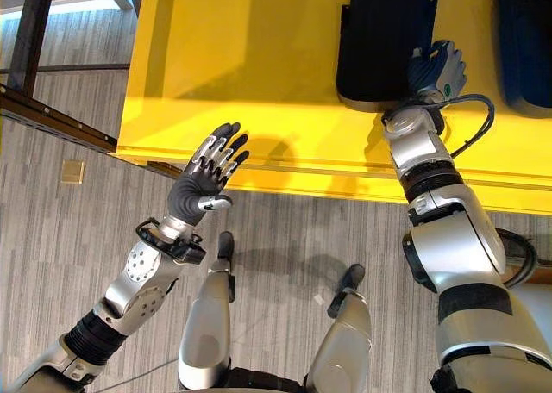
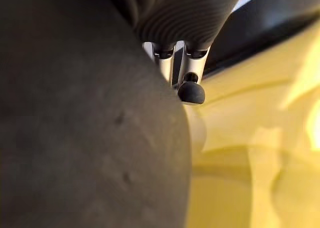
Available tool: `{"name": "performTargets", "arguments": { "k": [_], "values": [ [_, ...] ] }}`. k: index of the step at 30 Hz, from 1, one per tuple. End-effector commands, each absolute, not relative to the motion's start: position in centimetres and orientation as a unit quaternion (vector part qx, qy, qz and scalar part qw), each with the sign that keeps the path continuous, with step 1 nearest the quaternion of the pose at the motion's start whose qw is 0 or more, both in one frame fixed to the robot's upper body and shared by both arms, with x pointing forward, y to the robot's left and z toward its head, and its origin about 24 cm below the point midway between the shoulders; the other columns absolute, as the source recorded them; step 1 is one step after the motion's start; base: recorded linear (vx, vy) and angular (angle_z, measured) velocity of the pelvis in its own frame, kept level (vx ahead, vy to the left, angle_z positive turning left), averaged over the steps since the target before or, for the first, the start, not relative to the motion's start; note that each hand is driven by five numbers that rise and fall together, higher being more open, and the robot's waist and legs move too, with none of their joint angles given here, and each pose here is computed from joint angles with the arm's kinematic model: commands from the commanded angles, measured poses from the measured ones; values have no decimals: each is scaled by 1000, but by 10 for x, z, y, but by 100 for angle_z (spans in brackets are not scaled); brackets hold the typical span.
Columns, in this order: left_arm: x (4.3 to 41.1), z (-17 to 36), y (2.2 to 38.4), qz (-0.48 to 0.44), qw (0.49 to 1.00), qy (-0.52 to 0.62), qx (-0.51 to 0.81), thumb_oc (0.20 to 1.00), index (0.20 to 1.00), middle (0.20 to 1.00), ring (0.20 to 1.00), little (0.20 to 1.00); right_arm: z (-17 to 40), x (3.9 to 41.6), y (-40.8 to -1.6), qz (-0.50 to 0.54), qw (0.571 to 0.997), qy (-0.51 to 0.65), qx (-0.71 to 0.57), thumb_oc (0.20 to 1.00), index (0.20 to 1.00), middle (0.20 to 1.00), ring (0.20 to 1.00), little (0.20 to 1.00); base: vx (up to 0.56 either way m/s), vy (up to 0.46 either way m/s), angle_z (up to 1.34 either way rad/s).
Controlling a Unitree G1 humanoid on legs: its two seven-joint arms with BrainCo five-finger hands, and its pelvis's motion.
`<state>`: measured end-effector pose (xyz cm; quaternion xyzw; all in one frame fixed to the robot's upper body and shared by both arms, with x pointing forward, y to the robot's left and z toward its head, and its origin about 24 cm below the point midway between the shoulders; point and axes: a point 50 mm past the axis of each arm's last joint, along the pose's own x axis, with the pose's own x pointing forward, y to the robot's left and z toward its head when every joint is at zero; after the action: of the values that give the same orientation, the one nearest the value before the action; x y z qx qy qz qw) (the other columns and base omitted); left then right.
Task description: Move parts from the plastic box to the shelf.
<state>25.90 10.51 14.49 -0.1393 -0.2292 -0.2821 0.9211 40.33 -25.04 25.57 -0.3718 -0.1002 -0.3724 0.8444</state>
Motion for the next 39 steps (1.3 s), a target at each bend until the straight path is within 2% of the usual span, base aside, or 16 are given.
{"name": "performTargets", "arguments": {
  "k": [1,8,31,32,39],
  "values": [
    [243,167,99,-323,890,-280,-161,1000,1000,1000,1000,1000,333,395,-239,-390,800,-220,-398,200,200,200,200,200,0,0,0],
    [242,165,100,-328,890,-275,-159,1000,1000,1000,1000,1000,338,394,-239,-391,778,-227,-437,200,200,200,200,200,12,-3,0],
    [242,164,95,-358,883,-259,-158,1000,1000,1000,1000,1000,333,396,-237,-401,805,-211,-383,200,200,200,200,200,2,-1,0],
    [241,165,94,-360,881,-259,-162,1000,1000,1000,1000,1000,335,395,-236,-400,804,-221,-381,1000,1000,1000,1000,1000,0,0,0],
    [241,162,94,-355,883,-260,-162,1000,1000,1000,1000,1000,333,394,-236,-420,782,-223,-403,1000,1000,1000,1000,1000,0,0,0]
  ]
}}
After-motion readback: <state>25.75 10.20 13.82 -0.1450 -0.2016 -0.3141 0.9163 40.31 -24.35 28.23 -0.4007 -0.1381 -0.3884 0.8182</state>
